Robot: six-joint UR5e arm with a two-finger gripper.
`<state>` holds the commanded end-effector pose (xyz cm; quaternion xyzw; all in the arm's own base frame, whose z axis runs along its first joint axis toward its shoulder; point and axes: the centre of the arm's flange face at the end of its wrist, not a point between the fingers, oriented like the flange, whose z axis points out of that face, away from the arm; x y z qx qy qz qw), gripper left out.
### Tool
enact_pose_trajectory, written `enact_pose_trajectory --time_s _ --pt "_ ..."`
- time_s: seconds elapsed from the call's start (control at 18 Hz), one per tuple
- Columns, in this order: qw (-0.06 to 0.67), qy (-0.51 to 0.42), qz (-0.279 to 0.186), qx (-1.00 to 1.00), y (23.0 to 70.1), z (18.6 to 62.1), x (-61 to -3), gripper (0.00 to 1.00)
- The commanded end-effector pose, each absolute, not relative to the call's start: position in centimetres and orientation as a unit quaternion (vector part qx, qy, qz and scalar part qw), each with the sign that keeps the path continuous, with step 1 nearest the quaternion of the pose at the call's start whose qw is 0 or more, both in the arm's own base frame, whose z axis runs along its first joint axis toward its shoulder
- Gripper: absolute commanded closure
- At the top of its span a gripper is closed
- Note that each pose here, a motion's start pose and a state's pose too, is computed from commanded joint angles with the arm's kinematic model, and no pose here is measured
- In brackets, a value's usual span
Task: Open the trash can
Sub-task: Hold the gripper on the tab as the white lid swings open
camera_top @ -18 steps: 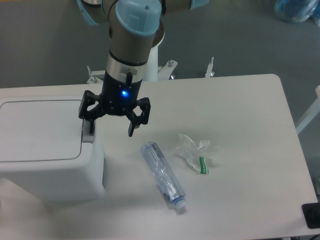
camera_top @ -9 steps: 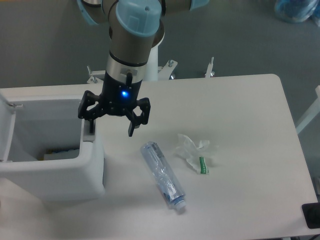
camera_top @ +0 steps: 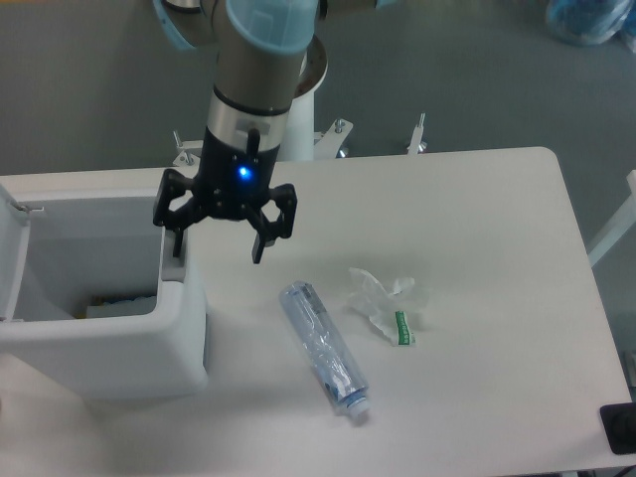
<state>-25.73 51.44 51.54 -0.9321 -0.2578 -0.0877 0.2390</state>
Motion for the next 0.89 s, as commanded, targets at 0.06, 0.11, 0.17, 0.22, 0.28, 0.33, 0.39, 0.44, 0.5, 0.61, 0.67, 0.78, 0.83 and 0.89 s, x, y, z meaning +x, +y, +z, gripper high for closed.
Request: enact_pose_trajectory --time_s 0.06,0.11,0.17,0.22,0.28,0.33,0.39,0.44,0.5,0.61,0.67,0.78,0.83,0.89 --pt "0.244 -0.26 -0.083 -0.931 51.2 52.0 -26.3 0.0" --pt "0.246 -0.271 -0.071 -0.928 50.6 52.4 -27.7 0.0" --pt "0.243 -0.286 -0.05 -0.926 49.4 52.7 -29.5 0.0" --pt "0.235 -0.294 -0.027 -0.926 48.4 52.7 -31.1 0.0" --pt "0.227 -0.301 -0.005 -0.926 47.4 52.6 -32.6 0.0" --pt "0.217 -0.303 0.013 -0.928 46.4 52.4 -33.8 0.0" --pt "0.205 -0.294 0.035 -0.933 45.3 52.2 -35.2 0.0" --pt "0.193 -0.277 0.051 -0.94 44.8 51.8 -36.0 0.0" --pt "0.174 -0.252 0.072 -0.949 44.1 51.2 -36.8 0.0" --pt "0.124 -0.202 0.113 -0.965 42.4 50.0 -38.7 0.0" --pt "0.098 -0.183 0.124 -0.97 41.4 48.9 -39.8 0.0" --pt "0.074 -0.168 0.137 -0.973 38.9 48.4 -42.4 0.0" --pt "0.072 -0.169 0.138 -0.973 38.0 48.4 -43.2 0.0" --pt "0.069 -0.165 0.139 -0.974 37.5 48.2 -43.8 0.0"
